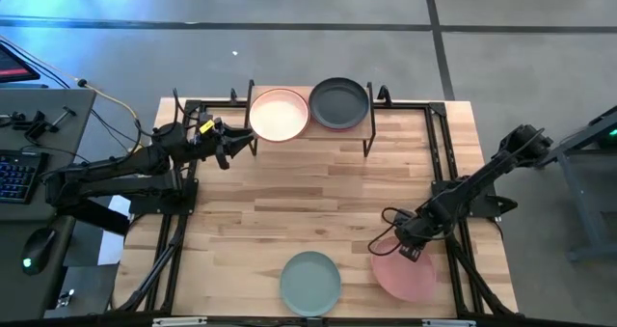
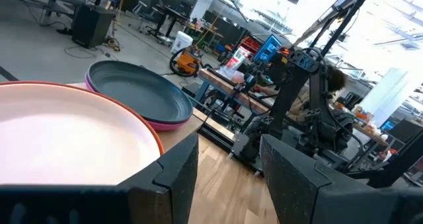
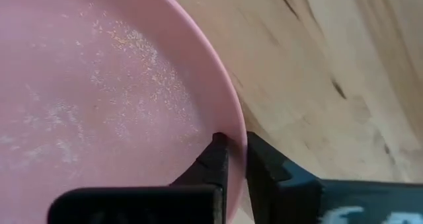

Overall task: Place and stack plates onto a shelf
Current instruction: Stack the light pink plate on top of the black plate on the shelf

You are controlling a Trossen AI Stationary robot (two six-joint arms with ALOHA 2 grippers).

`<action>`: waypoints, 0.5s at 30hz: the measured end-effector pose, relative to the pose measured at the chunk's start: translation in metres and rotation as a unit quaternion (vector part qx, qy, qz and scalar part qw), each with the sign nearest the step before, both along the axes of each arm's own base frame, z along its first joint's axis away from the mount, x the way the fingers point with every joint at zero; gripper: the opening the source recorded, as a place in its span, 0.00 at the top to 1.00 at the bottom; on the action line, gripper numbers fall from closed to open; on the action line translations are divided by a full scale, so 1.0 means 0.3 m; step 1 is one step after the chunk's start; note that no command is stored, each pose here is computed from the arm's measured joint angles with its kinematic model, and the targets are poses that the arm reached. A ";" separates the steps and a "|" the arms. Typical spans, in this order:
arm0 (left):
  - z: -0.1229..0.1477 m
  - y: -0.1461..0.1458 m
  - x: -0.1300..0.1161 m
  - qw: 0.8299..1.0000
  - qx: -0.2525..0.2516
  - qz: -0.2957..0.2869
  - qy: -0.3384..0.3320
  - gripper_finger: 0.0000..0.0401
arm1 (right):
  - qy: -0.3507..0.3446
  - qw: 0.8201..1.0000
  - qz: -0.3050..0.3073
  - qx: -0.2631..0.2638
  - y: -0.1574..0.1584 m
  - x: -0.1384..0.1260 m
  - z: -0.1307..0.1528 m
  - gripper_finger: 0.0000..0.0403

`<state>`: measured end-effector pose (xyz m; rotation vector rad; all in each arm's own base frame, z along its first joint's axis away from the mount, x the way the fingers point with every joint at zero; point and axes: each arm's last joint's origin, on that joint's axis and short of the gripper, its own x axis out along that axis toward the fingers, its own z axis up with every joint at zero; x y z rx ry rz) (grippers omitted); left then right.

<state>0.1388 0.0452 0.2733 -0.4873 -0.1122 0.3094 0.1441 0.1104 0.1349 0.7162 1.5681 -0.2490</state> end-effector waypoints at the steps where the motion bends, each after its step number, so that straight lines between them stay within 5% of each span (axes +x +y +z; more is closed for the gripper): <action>1: 0.000 0.000 0.000 1.000 0.000 0.000 0.000 0.62 | -0.002 1.000 0.000 0.000 0.001 0.002 0.002 0.96; 10: 0.000 0.000 0.000 1.000 0.000 0.000 0.001 0.62 | -0.013 1.000 0.000 0.011 0.006 0.008 0.015 1.00; 15: -0.001 0.000 0.000 1.000 0.000 0.000 0.001 0.62 | -0.035 0.999 0.006 0.022 0.002 0.017 0.102 1.00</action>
